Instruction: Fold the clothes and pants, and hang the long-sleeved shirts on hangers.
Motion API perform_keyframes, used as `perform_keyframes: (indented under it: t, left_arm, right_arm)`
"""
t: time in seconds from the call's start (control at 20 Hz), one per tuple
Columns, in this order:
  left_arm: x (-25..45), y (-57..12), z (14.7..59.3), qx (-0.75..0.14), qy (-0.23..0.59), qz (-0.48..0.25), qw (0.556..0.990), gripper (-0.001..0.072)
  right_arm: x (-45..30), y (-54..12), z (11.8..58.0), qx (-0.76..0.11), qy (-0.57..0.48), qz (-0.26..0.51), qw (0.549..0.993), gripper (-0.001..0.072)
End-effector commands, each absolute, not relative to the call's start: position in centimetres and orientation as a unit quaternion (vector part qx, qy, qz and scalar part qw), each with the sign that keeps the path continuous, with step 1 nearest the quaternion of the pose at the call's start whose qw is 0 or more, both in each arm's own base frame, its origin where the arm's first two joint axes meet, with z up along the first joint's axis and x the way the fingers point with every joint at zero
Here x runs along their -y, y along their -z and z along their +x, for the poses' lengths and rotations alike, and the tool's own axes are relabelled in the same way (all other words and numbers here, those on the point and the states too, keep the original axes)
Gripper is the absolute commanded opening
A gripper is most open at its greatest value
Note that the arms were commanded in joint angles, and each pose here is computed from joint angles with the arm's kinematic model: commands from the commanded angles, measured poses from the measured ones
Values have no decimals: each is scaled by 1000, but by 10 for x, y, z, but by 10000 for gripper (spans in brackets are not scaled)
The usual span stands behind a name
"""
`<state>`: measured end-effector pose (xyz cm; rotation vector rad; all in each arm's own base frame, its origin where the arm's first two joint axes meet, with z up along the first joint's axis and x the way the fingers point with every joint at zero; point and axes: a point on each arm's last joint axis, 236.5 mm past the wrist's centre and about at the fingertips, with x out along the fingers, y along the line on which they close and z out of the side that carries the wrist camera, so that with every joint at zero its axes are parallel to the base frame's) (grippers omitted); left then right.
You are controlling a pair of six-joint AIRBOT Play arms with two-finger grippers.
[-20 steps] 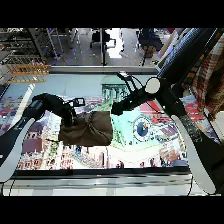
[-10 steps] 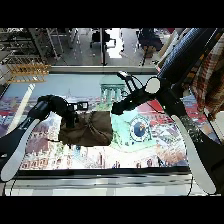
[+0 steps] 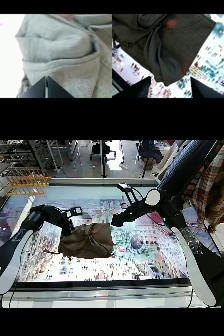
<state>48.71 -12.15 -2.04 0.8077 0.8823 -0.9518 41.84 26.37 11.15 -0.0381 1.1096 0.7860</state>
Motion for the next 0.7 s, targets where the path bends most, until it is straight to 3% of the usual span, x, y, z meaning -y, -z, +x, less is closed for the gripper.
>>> perform_keyframes:
  t: [0.0, 0.05, 0.1, 0.35, 0.65]
  left_arm:
    - [113, 16, 485, -477, 349, 201, 781, 329]
    - [108, 18, 481, -508, 318, 146, 787, 463]
    - [101, 20, 475, -536, 291, 99, 786, 499]
    - [67, 28, 430, -644, 227, -22, 730, 499]
    - [59, 30, 415, -665, 242, -20, 707, 499]
  right_arm:
    - [-268, -115, 425, -509, -351, 10, 786, 563]
    - [-270, -113, 425, -509, -350, 10, 786, 564]
    - [-275, -111, 424, -510, -354, 9, 784, 565]
    - [-314, -71, 409, -531, -386, -26, 754, 565]
    - [-305, -55, 424, -552, -362, 16, 751, 566]
